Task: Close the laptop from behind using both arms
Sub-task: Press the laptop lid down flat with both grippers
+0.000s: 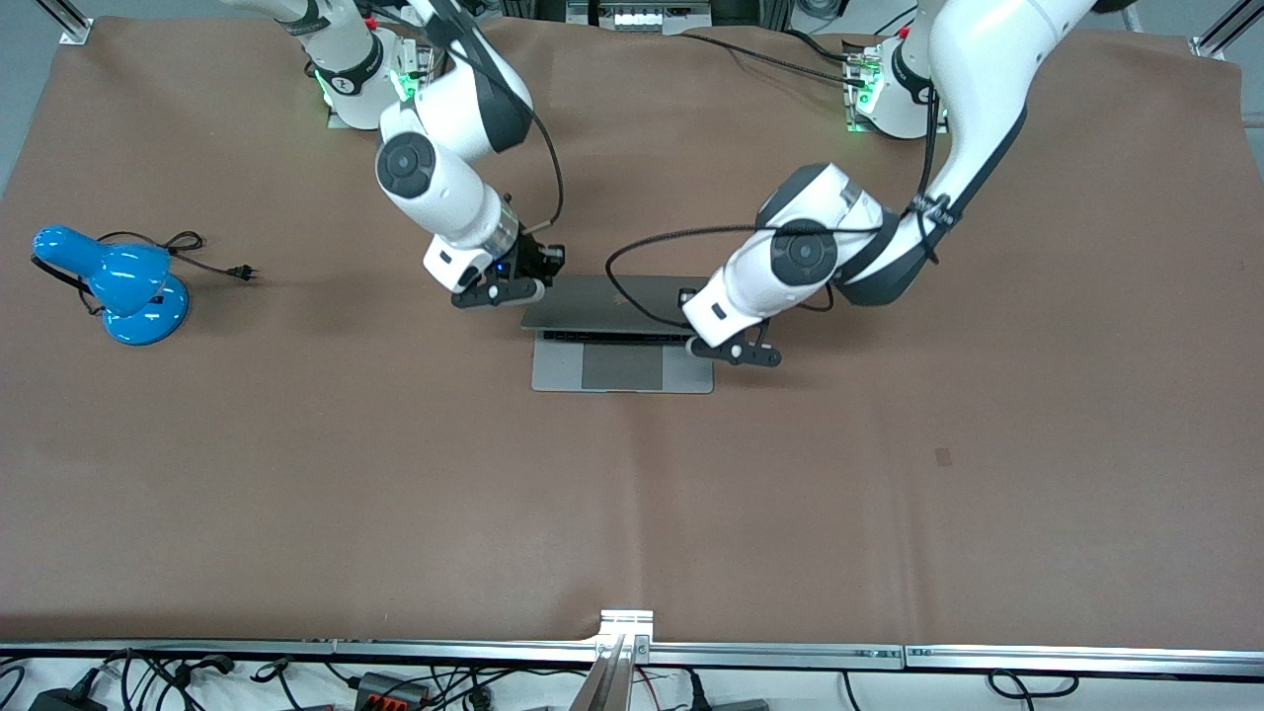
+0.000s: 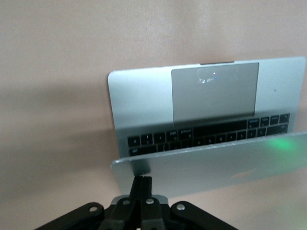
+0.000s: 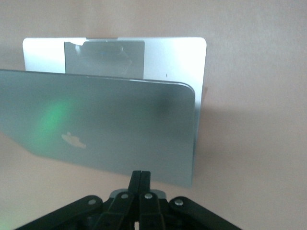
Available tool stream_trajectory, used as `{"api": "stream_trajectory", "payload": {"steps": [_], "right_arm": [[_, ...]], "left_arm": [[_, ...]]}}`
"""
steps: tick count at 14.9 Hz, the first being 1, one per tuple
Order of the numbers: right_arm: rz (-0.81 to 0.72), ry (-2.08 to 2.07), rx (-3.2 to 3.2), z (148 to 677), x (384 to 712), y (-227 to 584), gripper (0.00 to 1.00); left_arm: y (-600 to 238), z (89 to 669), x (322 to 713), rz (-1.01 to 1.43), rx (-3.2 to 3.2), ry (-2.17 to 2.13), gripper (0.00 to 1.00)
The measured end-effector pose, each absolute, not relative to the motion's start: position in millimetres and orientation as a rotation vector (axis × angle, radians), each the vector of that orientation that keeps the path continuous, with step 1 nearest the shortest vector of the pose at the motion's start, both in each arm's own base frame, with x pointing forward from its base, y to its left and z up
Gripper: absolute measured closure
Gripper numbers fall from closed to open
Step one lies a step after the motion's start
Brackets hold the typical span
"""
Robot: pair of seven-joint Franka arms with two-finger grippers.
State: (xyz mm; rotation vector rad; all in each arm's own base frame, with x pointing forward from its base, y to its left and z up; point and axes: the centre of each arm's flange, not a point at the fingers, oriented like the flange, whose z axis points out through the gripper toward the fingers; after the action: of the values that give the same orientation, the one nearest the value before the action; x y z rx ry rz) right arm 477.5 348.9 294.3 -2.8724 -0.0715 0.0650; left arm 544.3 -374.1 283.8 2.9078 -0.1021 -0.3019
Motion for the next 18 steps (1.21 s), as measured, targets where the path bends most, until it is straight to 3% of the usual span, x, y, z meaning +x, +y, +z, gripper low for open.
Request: {"api": "stream_trajectory", "payload": {"steps": [8, 13, 18], "right_arm": [[0.063, -0.002, -2.891, 238, 540, 354, 0.99], [0.125, -0.001, -2.92, 187, 547, 362, 0.99], [0.12, -0.008, -2.918, 188, 549, 365, 0.99]], "left_arm": [[-379, 221, 552, -0.343, 2.978, -0.143, 0.99], [-378, 210, 554, -0.332, 2.982, -0.146, 0.99], [-378, 201, 557, -0.282, 2.993, -0.18, 0.99]]}}
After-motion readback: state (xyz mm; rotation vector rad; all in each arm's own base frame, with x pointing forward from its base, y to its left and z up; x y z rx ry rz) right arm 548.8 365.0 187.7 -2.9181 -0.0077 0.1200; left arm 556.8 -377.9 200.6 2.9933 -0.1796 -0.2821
